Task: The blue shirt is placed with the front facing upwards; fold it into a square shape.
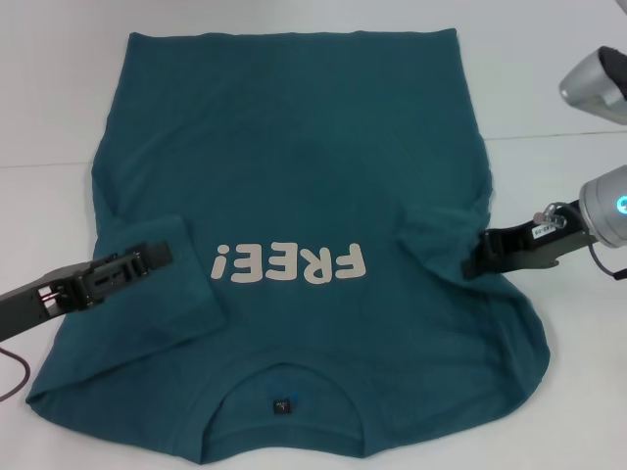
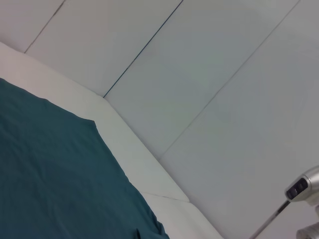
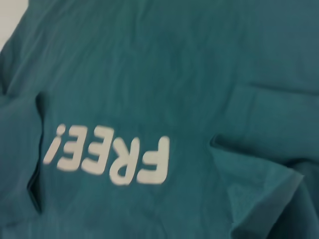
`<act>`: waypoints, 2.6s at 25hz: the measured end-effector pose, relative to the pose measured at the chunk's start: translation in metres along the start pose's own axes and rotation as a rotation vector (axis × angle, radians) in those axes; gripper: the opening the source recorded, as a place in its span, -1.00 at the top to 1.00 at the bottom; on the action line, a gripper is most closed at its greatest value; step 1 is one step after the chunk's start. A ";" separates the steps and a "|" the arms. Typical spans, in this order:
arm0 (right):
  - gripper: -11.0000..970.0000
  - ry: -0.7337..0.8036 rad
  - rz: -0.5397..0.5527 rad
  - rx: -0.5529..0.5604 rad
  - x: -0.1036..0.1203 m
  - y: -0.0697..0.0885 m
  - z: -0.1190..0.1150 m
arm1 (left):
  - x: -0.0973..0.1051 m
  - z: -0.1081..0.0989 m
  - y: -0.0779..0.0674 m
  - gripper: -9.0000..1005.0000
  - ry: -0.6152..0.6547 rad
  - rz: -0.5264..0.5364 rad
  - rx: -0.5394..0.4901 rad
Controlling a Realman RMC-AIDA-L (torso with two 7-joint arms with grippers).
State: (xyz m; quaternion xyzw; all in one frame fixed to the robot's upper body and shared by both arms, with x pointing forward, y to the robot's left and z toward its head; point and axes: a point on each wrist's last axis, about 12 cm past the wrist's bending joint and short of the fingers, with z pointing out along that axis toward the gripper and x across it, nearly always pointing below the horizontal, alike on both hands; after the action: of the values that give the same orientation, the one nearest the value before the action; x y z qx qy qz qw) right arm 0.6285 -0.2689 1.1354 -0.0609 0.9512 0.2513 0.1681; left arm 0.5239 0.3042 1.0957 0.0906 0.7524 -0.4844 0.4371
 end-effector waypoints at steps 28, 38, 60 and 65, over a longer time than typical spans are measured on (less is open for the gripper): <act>0.81 0.094 -0.155 0.016 0.006 0.027 0.018 | -0.001 -0.003 0.001 -0.16 -0.009 -0.005 -0.008; 0.14 0.087 -0.196 -0.024 0.005 0.030 0.016 | -0.002 -0.005 0.002 -0.16 -0.011 -0.003 -0.012; -0.61 0.018 -0.188 -0.151 0.007 0.014 -0.008 | -0.005 -0.013 0.005 -0.16 -0.059 -0.042 -0.033; -0.61 -0.121 -0.106 -0.323 0.016 -0.006 -0.027 | -0.011 -0.026 0.009 -0.16 -0.087 -0.166 -0.051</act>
State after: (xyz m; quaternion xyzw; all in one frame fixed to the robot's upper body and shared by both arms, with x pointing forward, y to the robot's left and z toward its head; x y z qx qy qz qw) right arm 0.6070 -0.2880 1.1493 -0.1219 0.8821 0.3949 0.2261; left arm 0.5208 0.3331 1.1024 -0.0045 0.7497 -0.5030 0.4301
